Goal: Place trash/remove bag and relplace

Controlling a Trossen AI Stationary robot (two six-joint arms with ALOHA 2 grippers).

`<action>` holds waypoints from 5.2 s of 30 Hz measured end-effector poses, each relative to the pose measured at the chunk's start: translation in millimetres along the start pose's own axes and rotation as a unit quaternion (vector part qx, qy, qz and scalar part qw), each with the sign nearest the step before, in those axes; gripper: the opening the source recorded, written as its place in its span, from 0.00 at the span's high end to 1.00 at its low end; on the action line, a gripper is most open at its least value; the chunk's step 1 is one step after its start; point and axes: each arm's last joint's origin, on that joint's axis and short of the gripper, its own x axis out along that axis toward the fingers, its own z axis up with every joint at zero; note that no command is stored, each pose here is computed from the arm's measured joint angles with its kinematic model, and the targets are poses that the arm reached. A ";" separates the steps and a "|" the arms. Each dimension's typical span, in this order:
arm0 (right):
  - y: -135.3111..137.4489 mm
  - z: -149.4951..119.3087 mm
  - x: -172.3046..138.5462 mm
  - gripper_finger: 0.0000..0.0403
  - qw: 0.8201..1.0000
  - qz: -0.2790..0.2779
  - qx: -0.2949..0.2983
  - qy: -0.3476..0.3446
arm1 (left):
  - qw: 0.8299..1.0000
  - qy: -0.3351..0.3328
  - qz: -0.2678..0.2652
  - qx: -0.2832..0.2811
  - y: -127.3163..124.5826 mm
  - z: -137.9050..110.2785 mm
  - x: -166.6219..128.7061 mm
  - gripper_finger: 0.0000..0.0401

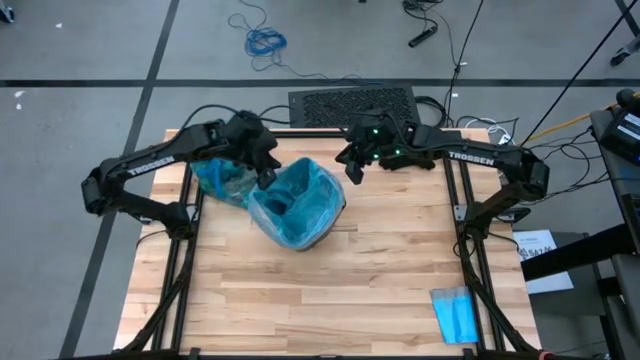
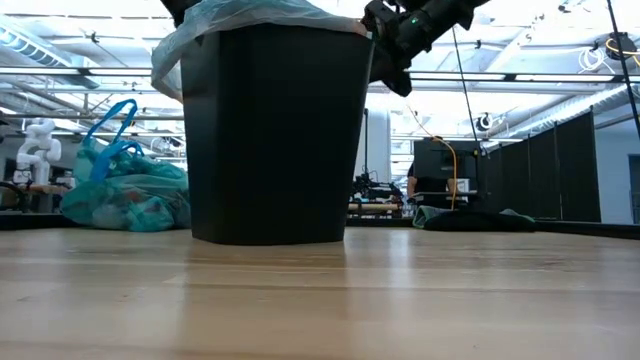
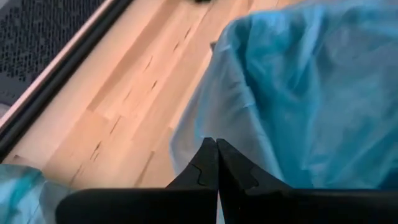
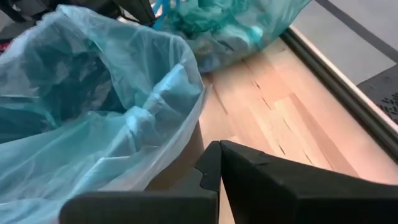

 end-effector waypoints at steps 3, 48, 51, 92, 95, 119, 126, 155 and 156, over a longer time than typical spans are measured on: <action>6.9 -0.5 -8.0 1.00 1.000 0.005 -0.004 0.002 | 0.999 -0.026 -0.015 -0.010 -4.3 -0.5 -13.7 1.00; 101.1 -52.1 -33.8 0.61 0.993 0.047 0.106 -0.032 | 0.996 -0.064 0.053 -0.013 -73.8 13.1 69.1 1.00; 101.6 -50.7 -44.3 0.61 0.990 0.062 0.119 -0.035 | 0.996 -0.055 0.072 -0.011 -72.3 10.8 69.1 1.00; 59.6 -81.1 -15.2 1.00 0.980 -0.034 0.178 -0.082 | 0.996 -0.080 0.018 -0.030 -93.2 11.2 66.1 1.00; 58.4 -80.2 -16.8 1.00 0.980 -0.033 0.178 -0.084 | 0.996 -0.081 0.018 -0.029 -93.2 11.4 66.0 1.00; 54.5 -78.1 -67.5 0.63 0.972 0.011 0.198 -0.127 | 0.997 -0.069 0.029 -0.013 -91.9 9.1 66.6 1.00; 55.7 -76.4 -48.5 0.66 0.971 0.025 0.203 -0.122 | 0.997 -0.069 0.029 -0.013 -91.9 9.1 66.6 1.00; 32.7 -77.6 -25.3 1.00 0.971 -0.026 0.215 -0.098 | 0.997 -0.069 0.029 -0.013 -91.9 9.1 66.7 1.00; 32.9 -77.3 -22.4 1.00 0.972 -0.019 0.215 -0.096 | 0.997 -0.069 0.029 -0.013 -91.9 9.1 66.7 1.00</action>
